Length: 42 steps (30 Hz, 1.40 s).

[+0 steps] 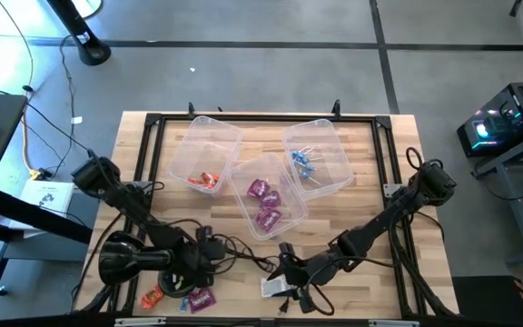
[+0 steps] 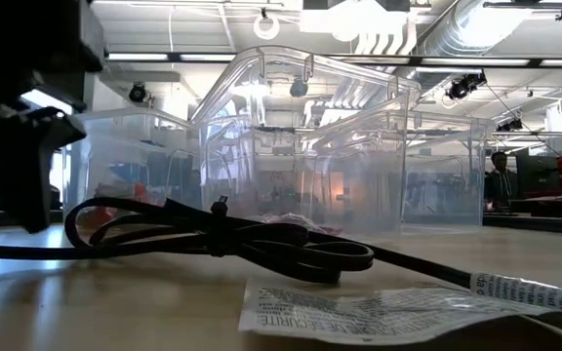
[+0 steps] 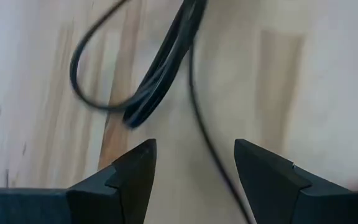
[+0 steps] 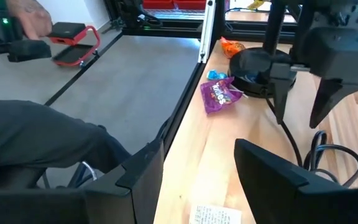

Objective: Sort candy
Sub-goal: Put the violet candy into the center transparent bin

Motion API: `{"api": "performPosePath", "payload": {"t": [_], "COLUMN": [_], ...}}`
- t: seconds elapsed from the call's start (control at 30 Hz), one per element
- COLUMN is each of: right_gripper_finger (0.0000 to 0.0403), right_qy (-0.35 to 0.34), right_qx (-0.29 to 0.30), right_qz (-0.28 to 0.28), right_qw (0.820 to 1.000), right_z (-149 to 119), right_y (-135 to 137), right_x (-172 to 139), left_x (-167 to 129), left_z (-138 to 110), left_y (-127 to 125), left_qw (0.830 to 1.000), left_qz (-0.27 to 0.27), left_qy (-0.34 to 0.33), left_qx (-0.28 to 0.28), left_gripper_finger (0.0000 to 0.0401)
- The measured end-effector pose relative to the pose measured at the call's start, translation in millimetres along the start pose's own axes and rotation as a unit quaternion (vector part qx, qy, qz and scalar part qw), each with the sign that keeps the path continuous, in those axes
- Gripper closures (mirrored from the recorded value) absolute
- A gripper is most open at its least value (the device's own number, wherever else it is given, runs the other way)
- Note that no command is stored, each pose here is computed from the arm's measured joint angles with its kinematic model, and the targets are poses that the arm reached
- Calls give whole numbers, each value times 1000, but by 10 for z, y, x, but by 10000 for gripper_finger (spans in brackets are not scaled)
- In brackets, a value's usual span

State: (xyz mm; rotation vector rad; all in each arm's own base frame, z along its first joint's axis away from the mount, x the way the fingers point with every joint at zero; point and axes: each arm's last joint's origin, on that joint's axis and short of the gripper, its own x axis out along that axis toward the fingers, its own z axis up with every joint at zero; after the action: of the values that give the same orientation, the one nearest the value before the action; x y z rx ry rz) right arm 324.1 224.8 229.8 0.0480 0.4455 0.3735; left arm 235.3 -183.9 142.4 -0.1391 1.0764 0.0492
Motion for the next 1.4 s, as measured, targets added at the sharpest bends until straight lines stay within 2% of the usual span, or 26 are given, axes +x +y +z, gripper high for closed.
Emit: {"api": "performPosePath", "payload": {"t": [0.33,0.57,0.7,0.87,0.9,1.17,1.4], "right_gripper_finger": [210,210,210,210,210,210,210], "right_qy": [2,3,3,2,2,3,0], "right_qx": [-2,-6,-6,-6,-6,-7,-10], "right_qz": [-2,-5,-5,-10,-10,-11,-26], "right_qw": [1000,1000,1000,1000,1000,1000,1000], "right_z": [-5,-5,-5,-5,-5,-7,-2], "right_y": [-3,-9,-9,-13,-13,-14,-36], "right_x": [0,1,1,1,1,0,2], "left_x": [227,223,226,233,234,206,49], "left_z": [-117,-167,-161,-150,-149,-100,64], "left_y": [16,68,114,165,170,230,571], "left_qw": [998,995,992,991,991,991,985], "left_qz": [38,72,86,97,97,102,140], "left_qy": [44,68,75,83,84,85,97], "left_qx": [5,-19,-45,-41,-39,-25,5], "left_gripper_finger": [192,198,245,370,384,397,400]}}
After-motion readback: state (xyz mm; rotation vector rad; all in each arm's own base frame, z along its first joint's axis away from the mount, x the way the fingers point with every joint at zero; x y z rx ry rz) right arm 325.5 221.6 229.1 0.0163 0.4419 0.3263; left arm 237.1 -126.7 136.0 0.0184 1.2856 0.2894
